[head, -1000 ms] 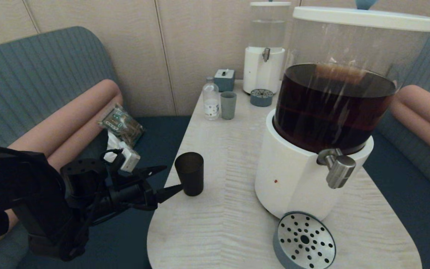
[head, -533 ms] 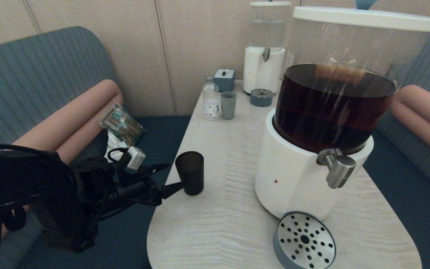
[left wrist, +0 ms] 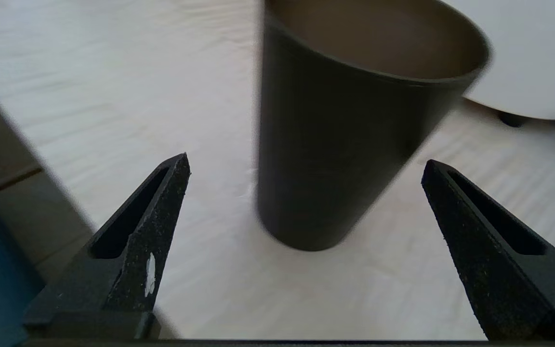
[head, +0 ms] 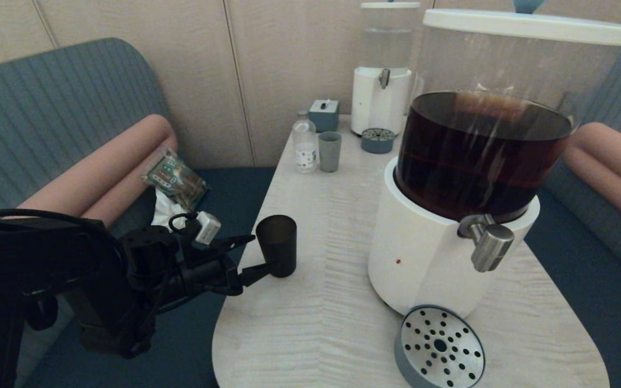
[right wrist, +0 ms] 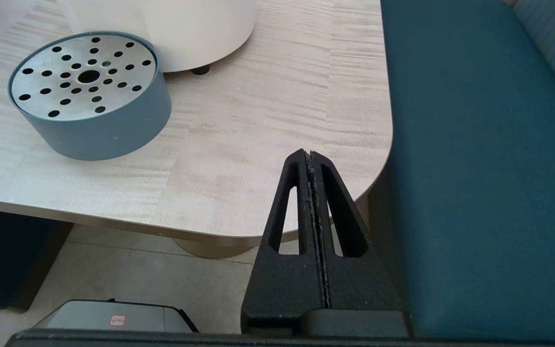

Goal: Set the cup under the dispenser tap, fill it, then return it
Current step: Pick up the cup

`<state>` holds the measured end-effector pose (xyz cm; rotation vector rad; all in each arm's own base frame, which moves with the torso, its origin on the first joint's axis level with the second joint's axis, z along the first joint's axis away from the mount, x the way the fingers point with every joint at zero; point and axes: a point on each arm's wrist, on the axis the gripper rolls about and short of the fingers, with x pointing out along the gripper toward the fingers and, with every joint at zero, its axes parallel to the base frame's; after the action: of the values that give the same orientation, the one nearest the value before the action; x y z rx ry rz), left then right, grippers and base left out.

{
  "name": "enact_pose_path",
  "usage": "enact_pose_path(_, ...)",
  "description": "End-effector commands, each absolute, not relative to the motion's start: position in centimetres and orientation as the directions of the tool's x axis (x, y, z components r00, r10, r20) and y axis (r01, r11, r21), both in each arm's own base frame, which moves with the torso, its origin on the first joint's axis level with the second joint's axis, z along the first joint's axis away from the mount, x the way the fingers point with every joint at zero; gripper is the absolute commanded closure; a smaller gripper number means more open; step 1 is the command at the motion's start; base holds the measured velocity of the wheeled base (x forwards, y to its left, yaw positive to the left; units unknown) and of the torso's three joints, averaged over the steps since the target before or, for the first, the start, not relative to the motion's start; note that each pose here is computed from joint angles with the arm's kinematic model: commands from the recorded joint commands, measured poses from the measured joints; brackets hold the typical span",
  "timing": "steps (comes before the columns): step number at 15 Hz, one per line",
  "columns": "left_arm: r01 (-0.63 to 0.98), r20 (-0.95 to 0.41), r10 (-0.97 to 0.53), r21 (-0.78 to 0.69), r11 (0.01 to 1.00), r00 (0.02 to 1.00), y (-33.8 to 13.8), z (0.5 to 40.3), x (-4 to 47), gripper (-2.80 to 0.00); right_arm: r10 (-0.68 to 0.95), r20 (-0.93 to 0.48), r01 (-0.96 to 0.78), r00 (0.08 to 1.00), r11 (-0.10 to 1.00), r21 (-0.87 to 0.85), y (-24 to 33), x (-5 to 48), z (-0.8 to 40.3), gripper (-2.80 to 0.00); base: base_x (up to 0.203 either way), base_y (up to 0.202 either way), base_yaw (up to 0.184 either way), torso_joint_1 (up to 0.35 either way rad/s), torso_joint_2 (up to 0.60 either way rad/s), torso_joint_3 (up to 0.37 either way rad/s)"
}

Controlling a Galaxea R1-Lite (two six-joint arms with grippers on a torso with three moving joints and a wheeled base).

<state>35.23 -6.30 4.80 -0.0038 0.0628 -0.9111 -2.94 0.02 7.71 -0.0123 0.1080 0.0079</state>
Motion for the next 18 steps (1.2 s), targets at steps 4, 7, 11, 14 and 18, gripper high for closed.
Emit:
enact_pose_path(4,0.818,-0.034,-0.818,-0.012,0.575,0.575,-7.9,5.2,35.2,-2.8,0.008,-0.109,-0.009,0.994,1.0,-0.011,0.0,-2.9,7.7,0.0,0.0,0.0,0.0,0.0,0.0,0.0)
enact_pose_path(7,0.817,-0.023,-0.817,-0.005,0.576,0.576,-8.1,5.2,35.8,-2.8,0.008,-0.109,-0.009,0.994,1.0,-0.011,0.0,-2.9,7.7,0.0,0.0,0.0,0.0,0.0,0.0,0.0)
enact_pose_path(11,0.812,-0.013,-0.812,0.0,0.583,0.583,-8.3,4.4,37.2,-2.8,0.008,-0.109,-0.009,0.994,1.0,-0.011,0.0,-2.9,7.7,0.0,0.0,0.0,0.0,0.0,0.0,0.0)
enact_pose_path(14,0.802,-0.006,-0.801,0.006,0.598,0.598,-8.5,4.2,37.7,-2.8,0.008,-0.109,-0.009,0.994,1.0,-0.011,0.0,-2.9,7.7,0.0,0.0,0.0,0.0,0.0,0.0,0.0)
enact_pose_path(18,0.795,0.006,-0.795,0.016,0.606,0.606,-8.7,4.4,38.1,-2.8,0.008,-0.109,-0.009,0.994,1.0,-0.011,0.0,-2.9,7.7,0.0,0.0,0.0,0.0,0.0,0.0,0.0)
